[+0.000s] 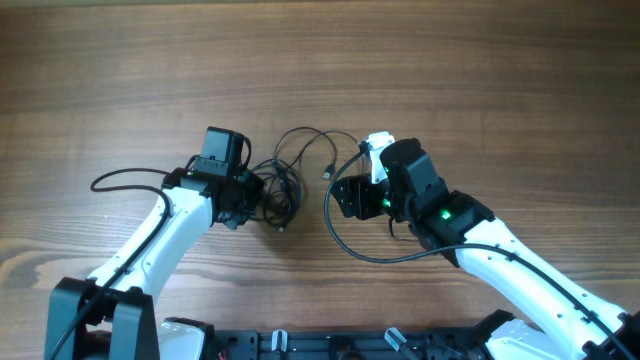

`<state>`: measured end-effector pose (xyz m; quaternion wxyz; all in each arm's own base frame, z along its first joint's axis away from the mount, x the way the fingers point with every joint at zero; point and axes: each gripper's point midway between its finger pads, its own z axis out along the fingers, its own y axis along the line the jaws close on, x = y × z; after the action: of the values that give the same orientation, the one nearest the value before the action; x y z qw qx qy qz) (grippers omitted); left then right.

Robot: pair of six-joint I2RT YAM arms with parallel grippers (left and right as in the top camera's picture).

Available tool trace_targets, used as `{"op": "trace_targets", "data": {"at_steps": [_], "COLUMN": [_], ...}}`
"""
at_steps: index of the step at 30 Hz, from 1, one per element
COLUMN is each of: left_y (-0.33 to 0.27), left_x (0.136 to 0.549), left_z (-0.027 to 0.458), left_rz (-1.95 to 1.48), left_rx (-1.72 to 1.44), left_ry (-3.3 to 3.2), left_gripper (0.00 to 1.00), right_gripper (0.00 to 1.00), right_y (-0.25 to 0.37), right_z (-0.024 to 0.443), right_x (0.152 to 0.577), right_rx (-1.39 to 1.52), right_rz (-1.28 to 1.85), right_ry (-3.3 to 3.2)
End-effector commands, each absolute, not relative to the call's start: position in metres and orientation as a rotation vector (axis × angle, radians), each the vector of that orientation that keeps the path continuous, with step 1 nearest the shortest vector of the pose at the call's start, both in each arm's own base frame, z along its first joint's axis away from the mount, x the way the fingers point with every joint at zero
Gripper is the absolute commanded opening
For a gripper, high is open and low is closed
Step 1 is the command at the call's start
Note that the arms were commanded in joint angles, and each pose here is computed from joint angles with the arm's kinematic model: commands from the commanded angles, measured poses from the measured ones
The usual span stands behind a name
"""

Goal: Untangle cables

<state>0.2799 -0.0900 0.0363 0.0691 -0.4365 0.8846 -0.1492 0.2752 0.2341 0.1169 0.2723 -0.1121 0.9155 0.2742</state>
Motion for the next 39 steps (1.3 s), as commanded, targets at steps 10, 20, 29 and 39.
{"op": "trace_targets", "data": {"at_steps": [10, 20, 29, 39], "left_y": [-0.114, -0.112, -0.128, -0.162], "left_x": [0.322, 0.313, 0.324, 0.318], "left_z": [0.120, 0.156, 0.174, 0.212], "left_rz": [-0.755, -0.952, -1.099, -1.087], "left_rx": [-1.200, -1.716, -1.565, -0.318], "left_ry": [2.470, 2.165, 2.189, 2.358], "left_gripper": [0.04, 0.04, 0.04, 0.04], "right_gripper": [1.00, 0.78, 0.84, 0.87], "right_y": [0.248, 0.261, 0.283, 0.283], "right_z": [0.121, 0.119, 0.082, 0.073], "right_x": [0.266, 0.254, 0.258, 0.271], "right_rx": [0.035, 0.386, 0.038, -0.166], "right_rz": [0.972, 1.209, 1.101, 1.010], "right_ry": [2.567, 2.633, 2.637, 2.561]}}
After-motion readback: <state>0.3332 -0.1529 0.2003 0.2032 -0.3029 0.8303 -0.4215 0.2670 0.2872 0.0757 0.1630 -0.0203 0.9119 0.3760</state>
